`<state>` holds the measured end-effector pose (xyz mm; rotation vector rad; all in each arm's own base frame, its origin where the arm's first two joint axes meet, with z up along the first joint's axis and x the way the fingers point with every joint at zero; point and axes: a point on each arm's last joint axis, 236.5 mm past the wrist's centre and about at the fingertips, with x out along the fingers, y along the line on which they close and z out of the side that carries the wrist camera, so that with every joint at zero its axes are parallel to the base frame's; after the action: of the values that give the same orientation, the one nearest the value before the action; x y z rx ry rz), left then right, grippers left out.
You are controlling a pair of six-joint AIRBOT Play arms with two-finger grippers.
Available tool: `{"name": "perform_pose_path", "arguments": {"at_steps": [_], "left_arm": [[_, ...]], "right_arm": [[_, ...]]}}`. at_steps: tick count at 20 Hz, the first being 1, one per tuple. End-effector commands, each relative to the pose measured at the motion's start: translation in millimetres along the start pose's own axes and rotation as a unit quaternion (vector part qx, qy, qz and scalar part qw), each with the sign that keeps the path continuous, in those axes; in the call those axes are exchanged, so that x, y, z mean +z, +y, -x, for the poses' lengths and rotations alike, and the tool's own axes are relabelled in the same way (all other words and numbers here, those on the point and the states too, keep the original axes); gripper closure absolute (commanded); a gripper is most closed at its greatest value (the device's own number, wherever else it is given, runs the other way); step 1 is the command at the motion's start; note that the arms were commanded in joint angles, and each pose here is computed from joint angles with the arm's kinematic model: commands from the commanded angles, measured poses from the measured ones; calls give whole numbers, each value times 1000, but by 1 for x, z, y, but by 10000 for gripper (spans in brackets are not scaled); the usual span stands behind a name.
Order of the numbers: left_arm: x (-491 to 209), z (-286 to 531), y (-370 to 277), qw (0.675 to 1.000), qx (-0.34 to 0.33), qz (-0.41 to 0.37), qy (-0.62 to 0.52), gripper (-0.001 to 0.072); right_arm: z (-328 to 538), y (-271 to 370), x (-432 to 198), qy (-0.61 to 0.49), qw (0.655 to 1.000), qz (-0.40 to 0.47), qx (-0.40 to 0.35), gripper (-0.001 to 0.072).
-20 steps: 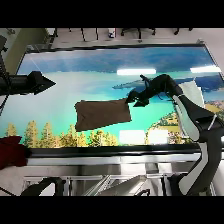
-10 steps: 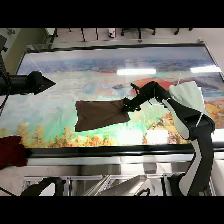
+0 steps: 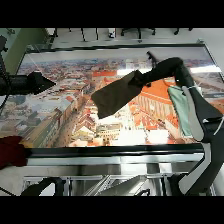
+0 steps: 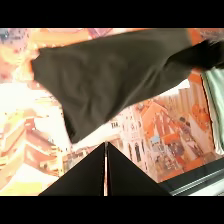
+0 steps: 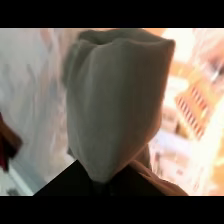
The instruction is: Fold the shirts.
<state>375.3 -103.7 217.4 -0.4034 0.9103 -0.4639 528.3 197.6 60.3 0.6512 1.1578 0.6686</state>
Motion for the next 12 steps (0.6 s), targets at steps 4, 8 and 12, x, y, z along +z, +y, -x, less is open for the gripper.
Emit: {"name": "perform_pose_path", "arguments": {"at_steps": [4, 8, 12], "left_arm": [[-4, 0, 0, 1000, 0, 0, 7, 696], [-3, 0, 0, 1000, 0, 0, 7, 696], [-3, 0, 0, 1000, 0, 0, 7, 696]], "right_arm": [[180, -32, 101, -214, 976, -25, -31, 690], [292, -78, 103, -297, 951, -57, -70, 690], [360, -112, 73, -314, 940, -91, -99, 690]]}}
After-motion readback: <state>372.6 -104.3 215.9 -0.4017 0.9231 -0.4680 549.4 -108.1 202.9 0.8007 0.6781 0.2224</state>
